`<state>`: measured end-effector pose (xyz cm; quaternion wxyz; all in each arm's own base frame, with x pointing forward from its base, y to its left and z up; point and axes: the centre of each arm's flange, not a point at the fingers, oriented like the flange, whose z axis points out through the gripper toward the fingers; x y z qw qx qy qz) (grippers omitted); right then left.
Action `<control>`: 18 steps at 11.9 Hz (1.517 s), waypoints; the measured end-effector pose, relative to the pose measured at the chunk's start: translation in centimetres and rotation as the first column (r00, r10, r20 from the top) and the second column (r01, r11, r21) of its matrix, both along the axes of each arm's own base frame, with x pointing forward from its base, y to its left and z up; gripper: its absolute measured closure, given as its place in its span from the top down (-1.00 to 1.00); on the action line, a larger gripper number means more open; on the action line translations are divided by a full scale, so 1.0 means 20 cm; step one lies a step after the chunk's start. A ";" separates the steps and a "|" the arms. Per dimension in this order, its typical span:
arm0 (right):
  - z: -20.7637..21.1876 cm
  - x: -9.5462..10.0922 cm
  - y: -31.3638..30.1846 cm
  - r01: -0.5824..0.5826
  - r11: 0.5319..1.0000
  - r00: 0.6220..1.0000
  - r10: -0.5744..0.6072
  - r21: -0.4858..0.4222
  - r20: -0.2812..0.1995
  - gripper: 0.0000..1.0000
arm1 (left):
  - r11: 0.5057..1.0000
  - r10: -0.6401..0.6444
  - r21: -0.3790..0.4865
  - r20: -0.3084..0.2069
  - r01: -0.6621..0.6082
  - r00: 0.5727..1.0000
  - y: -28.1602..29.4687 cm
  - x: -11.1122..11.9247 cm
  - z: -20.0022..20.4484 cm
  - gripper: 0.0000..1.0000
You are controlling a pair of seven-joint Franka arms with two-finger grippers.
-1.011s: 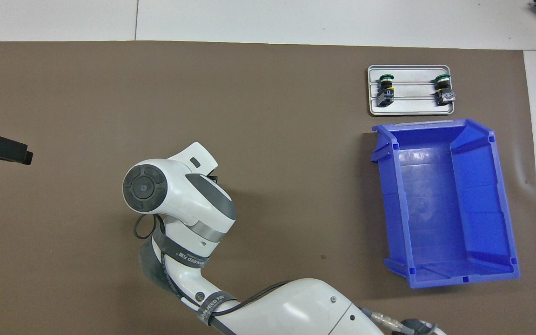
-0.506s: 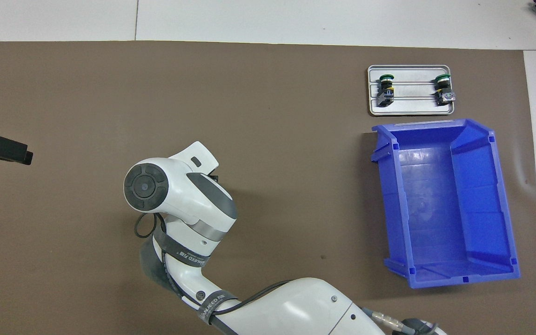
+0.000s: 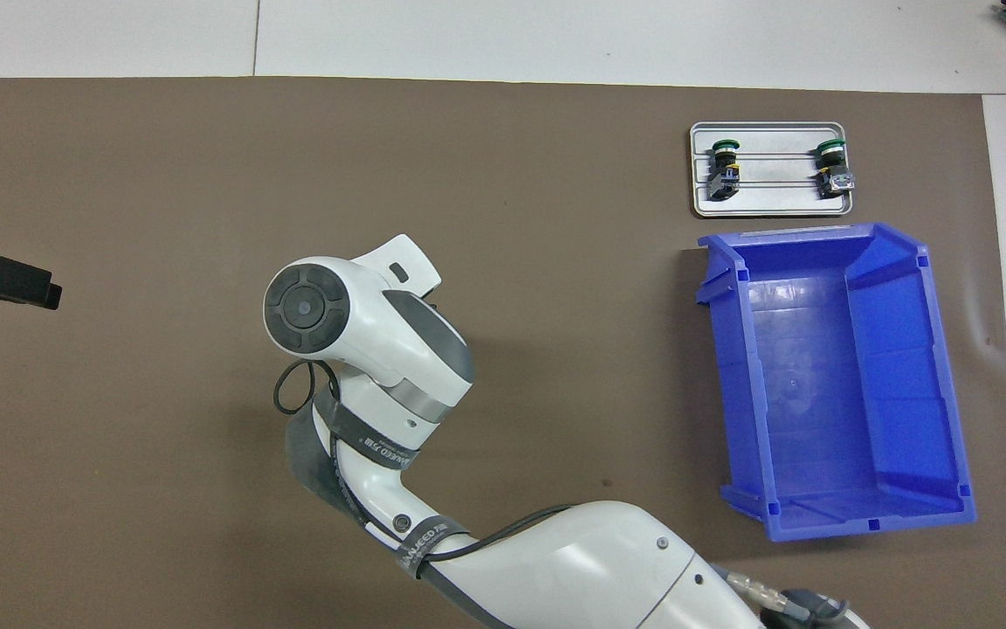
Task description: Place and press button with both arms
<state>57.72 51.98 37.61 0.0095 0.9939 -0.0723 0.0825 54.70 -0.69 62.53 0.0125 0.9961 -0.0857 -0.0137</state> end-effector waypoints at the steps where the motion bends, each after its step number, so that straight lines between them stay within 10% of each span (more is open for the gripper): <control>1: 0.11 0.07 -0.11 0.002 1.000 1.000 -0.002 -0.003 0.004 -0.15 | 1.000 0.000 0.000 0.000 0.000 1.000 0.00 0.00 0.00 1.00; 5: 0.60 0.38 -0.85 -0.043 0.999 0.999 0.042 -0.023 -0.028 -0.15 | 1.000 0.000 0.000 0.000 0.000 1.000 0.00 0.00 0.00 1.00; 10: 0.88 0.49 -1.55 -0.087 0.995 0.993 0.081 -0.057 -0.090 -0.15 | 1.000 0.000 0.000 0.000 0.000 1.000 0.00 0.00 0.00 1.00; 18: 0.71 0.11 -2.45 -0.037 0.999 0.994 0.038 0.010 -0.100 -0.15 | 1.000 0.000 0.000 0.000 0.000 1.000 0.00 0.00 0.00 1.00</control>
